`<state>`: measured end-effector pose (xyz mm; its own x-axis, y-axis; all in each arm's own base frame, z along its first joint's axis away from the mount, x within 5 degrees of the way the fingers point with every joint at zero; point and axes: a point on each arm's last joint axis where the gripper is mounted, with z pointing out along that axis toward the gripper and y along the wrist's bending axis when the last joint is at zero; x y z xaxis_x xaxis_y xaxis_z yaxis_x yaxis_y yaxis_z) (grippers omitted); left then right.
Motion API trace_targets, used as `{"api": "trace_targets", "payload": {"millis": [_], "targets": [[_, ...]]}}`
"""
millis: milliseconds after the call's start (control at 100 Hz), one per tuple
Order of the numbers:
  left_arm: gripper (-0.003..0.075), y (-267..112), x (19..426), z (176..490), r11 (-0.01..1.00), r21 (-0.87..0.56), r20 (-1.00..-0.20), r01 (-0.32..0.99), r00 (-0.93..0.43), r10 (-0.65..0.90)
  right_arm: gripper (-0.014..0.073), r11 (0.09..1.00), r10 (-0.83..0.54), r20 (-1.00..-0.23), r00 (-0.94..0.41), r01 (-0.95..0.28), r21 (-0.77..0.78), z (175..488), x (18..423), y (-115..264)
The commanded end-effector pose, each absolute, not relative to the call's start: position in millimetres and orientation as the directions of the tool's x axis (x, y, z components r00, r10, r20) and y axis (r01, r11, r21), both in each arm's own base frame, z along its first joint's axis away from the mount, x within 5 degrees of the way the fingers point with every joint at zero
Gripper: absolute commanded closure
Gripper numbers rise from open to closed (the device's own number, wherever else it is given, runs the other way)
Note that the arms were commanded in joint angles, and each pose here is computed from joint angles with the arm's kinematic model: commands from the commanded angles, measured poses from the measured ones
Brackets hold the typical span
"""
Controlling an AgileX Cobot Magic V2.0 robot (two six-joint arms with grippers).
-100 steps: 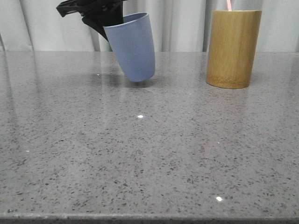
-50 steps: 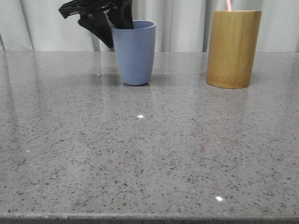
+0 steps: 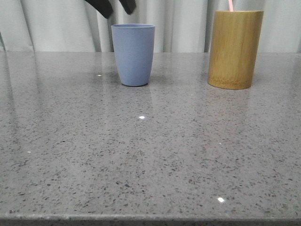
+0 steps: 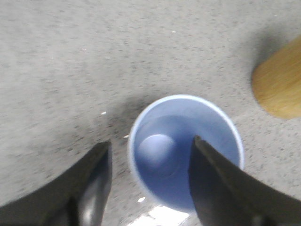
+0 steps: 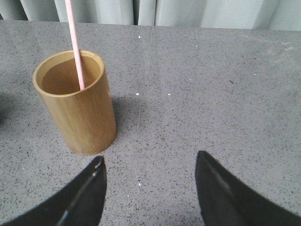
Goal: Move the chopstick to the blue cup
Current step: 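Open the left gripper and lift it off the blue cup, then lower the right gripper over the bamboo cup and grasp the pink stick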
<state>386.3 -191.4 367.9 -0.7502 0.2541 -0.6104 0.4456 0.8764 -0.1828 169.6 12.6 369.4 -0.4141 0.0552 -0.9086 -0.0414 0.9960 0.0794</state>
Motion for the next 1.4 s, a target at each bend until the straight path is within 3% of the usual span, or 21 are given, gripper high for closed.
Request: {"api": "trace_targets", "payload": {"millis": [0,170,520,750,1100,1390], "targets": [[0.0396,-172.4,365.7,420.2,0.901,-0.133,-0.718,0.412,-0.667,0.199,0.0162,0.997,0.046,-0.947,-0.318,-0.05,0.065,386.9,170.4,12.2],[0.0397,-144.6,350.8,430.6,0.954,-0.037,-0.713,0.299,-0.676,0.184,0.0162,0.997,0.046,-0.947,-0.318,-0.05,0.065,386.9,170.4,12.2],[0.0397,-79.2,301.8,430.8,0.984,-0.042,-0.753,0.173,-0.653,0.083,0.0162,0.997,0.045,-0.947,-0.318,-0.051,0.065,386.9,170.4,12.4],[0.0396,-41.0,246.0,425.2,0.995,-0.043,-0.792,0.093,-0.61,0.022,0.0162,0.994,0.045,-0.953,-0.299,-0.077,0.071,394.2,171.6,16.9],[0.0397,-25.8,173.8,413.0,0.996,-0.025,-0.841,0.091,-0.54,0.028,0.0162,0.974,0.015,-0.96,-0.278,-0.212,0.077,425.4,212.4,50.4],[0.0397,-19.9,141.4,414.2,0.995,-0.03,-0.872,0.092,-0.489,0.019,0.0162,0.969,0.031,-0.954,-0.298,-0.226,0.102,438.3,266.8,67.4]]}}
